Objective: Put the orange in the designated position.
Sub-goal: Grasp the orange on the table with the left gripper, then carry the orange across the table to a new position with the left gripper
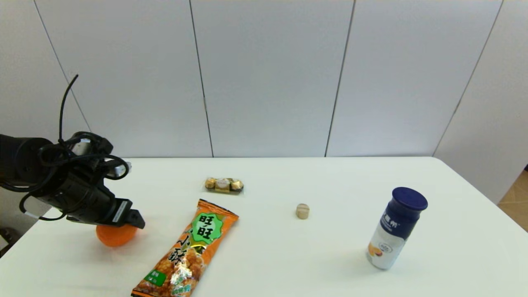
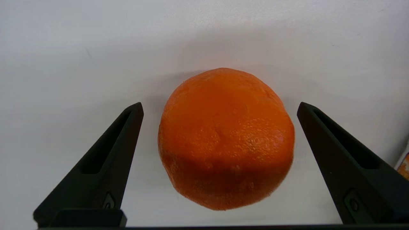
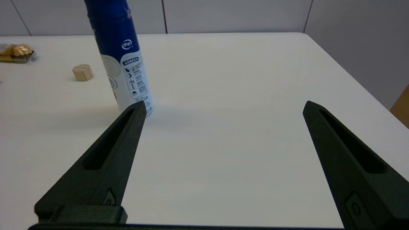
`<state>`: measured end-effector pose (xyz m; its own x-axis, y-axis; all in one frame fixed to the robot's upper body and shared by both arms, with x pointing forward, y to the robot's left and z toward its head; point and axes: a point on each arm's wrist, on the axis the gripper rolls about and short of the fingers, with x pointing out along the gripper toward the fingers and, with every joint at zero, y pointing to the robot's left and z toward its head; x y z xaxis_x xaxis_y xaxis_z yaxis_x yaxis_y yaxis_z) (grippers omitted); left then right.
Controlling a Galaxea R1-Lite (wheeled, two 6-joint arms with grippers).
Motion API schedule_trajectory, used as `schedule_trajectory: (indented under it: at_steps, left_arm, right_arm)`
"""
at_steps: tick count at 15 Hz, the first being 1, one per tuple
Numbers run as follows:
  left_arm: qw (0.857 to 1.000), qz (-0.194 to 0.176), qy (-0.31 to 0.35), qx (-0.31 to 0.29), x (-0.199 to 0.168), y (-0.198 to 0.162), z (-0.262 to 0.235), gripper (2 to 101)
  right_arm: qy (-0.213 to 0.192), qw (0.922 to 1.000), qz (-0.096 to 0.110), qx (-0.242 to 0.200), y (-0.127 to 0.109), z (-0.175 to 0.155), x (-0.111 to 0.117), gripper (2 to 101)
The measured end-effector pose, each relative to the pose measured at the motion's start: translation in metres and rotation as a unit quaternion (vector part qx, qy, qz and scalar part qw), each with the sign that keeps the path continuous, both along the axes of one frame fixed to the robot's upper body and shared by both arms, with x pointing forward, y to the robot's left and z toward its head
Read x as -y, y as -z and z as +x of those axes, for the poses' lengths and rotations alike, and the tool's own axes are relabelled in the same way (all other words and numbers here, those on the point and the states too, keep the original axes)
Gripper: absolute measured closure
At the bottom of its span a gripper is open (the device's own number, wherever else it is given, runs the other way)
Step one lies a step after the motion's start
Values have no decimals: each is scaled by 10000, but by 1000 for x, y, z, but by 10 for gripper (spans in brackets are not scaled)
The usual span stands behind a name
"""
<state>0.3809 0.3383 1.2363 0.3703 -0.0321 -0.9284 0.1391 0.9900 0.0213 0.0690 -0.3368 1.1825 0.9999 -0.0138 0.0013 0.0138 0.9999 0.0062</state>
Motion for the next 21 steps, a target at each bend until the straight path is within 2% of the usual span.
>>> schedule_trajectory:
  at_steps: [8, 10, 11, 17, 21]
  left_arm:
    - [9998, -5, 3, -179, 0, 10, 4, 68]
    - [9998, -6, 6, -182, 0, 10, 4, 274]
    - [9998, -4, 6, -180, 0, 10, 4, 312]
    - [10000, -7, 10, -35, 0, 3, 4, 332]
    - [9989, -6, 208, 423, 11, -22, -4, 336]
  right_arm:
    - [0, 10000, 0, 0, 0, 0, 0, 50]
    - [0, 10000, -2, 0, 0, 0, 0, 50]
    - [-2, 10000, 0, 0, 0, 0, 0, 50]
    - [-2, 10000, -2, 0, 0, 0, 0, 50]
    - [0, 10000, 0, 0, 0, 0, 0, 50]
